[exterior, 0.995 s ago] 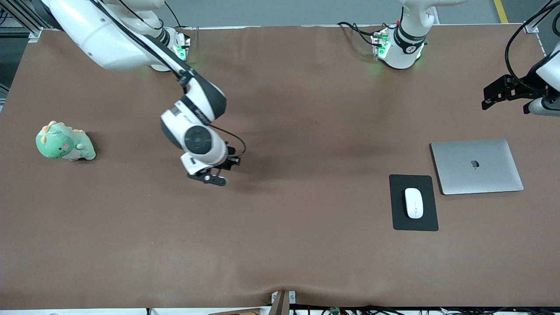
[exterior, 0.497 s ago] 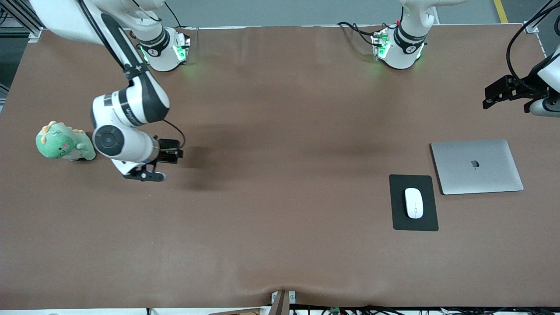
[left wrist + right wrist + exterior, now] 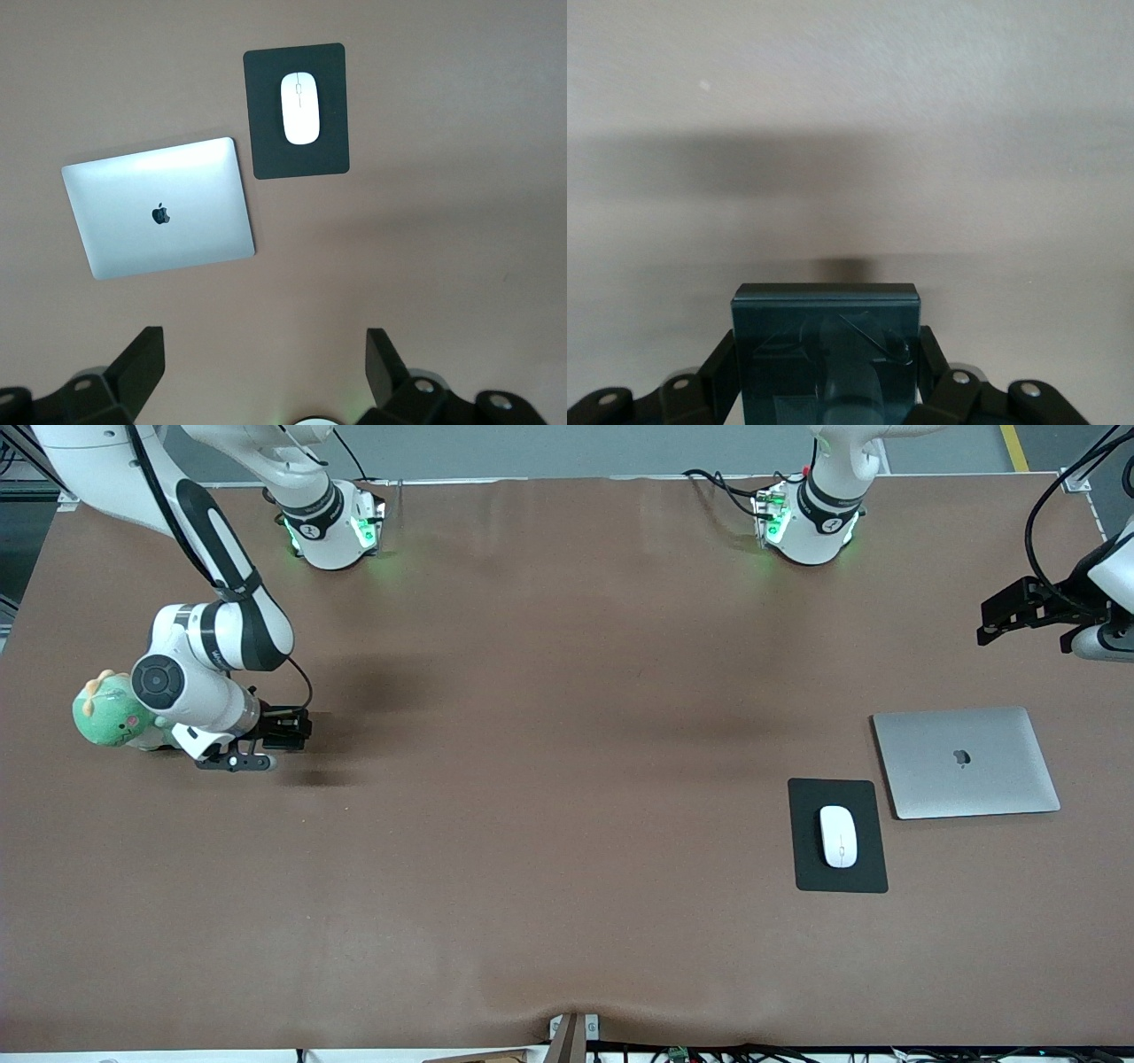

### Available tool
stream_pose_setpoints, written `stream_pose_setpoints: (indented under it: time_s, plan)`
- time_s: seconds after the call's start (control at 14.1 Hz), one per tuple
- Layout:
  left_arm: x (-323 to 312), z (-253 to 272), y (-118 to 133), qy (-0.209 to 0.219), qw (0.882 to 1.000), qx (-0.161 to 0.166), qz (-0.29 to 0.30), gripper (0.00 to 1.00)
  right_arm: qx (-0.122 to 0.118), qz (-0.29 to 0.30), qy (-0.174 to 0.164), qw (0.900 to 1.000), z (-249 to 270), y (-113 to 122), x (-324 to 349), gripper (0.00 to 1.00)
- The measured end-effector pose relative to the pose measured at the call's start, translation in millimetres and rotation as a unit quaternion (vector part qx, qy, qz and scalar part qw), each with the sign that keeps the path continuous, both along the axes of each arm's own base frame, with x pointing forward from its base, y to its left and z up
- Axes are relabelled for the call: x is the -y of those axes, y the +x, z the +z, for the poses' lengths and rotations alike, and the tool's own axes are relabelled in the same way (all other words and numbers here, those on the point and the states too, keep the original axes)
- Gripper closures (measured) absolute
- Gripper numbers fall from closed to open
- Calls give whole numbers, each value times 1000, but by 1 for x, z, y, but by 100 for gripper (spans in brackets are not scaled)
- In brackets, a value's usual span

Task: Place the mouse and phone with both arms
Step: 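Carry the black phone with the right gripper toward the green plush toy, then lower the phone onto the table beside the plush and open the right gripper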

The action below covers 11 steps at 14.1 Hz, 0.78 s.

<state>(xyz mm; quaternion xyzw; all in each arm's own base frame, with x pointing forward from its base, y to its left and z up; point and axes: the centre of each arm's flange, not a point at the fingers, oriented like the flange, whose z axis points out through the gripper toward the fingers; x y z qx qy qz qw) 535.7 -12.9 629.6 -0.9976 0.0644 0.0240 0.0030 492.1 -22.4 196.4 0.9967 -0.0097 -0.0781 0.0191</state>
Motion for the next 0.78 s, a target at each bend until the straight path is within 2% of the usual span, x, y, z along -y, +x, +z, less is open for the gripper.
stream_pose_setpoints:
  time_s: [0.28,0.5,0.64,0.71,0.78]
  plan:
    - [0,0,0,0,1000,0,0,0,9,4,1,1000,-29,-10,5,20]
    - [1,-1,0,0,1000,-1,-1,0,11,12,2,1000,-31,-11,5,20]
    - [1,-1,0,0,1000,-1,-1,0,11,13,2,1000,-30,-10,5,5]
    - [1,-1,0,1,1000,-1,-2,0,7,15,2,1000,-25,-7,3,0]
    - [1,-1,0,3,1000,-1,-8,0,-9,16,1,1000,-15,-1,2,0]
